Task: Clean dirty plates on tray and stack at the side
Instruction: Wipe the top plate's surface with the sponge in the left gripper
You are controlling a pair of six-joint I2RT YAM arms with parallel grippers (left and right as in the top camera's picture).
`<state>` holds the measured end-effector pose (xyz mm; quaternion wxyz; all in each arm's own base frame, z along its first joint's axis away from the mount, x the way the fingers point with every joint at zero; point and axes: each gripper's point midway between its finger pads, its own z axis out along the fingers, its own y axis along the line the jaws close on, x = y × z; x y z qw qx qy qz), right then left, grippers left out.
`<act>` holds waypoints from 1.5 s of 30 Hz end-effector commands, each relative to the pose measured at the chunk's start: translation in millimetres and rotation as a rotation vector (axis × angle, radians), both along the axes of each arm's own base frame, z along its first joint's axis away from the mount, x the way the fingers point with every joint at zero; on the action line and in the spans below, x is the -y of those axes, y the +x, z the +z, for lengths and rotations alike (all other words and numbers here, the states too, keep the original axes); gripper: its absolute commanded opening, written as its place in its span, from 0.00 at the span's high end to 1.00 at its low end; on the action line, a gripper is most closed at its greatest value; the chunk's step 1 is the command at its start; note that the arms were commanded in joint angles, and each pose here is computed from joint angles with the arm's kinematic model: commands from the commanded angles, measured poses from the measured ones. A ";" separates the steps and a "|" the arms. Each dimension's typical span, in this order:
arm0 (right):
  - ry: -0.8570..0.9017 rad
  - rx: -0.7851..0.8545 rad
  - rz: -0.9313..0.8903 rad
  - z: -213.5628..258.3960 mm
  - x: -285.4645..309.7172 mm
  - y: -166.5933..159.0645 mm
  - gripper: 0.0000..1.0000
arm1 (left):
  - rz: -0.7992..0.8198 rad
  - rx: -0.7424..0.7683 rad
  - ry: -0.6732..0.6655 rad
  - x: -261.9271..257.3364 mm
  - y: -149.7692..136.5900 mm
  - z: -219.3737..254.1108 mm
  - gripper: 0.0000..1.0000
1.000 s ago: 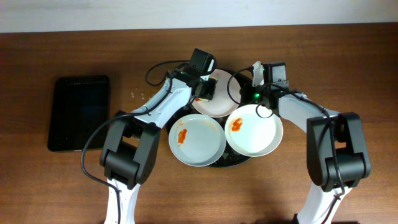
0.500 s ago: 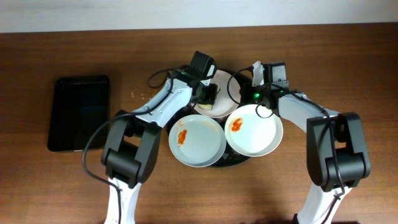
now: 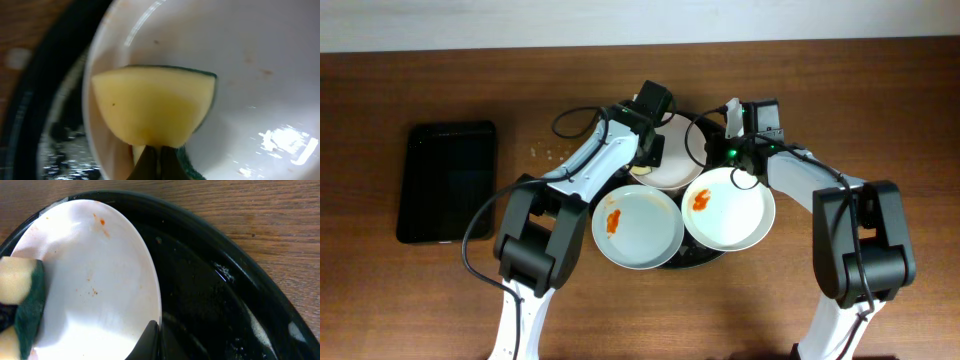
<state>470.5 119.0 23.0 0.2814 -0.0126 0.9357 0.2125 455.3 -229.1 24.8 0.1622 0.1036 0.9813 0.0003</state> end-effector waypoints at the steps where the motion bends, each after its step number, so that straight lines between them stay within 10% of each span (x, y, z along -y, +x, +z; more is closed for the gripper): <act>1: -0.016 -0.015 -0.015 -4.7 2.7 0.2 0.96 | 0.024 0.025 0.227 -43.8 6.6 -11.1 1.00; 28: -0.146 0.090 0.005 53.9 19.7 -4.3 0.96 | -0.023 0.010 0.060 -6.2 14.8 43.5 1.00; 40: -0.121 -0.012 0.042 11.7 12.9 -13.3 0.46 | -0.034 0.003 0.023 0.7 14.3 42.7 1.00; 45: -0.046 -0.011 0.087 -6.8 -1.9 -8.2 0.55 | -0.034 0.003 0.023 0.7 14.2 42.9 1.00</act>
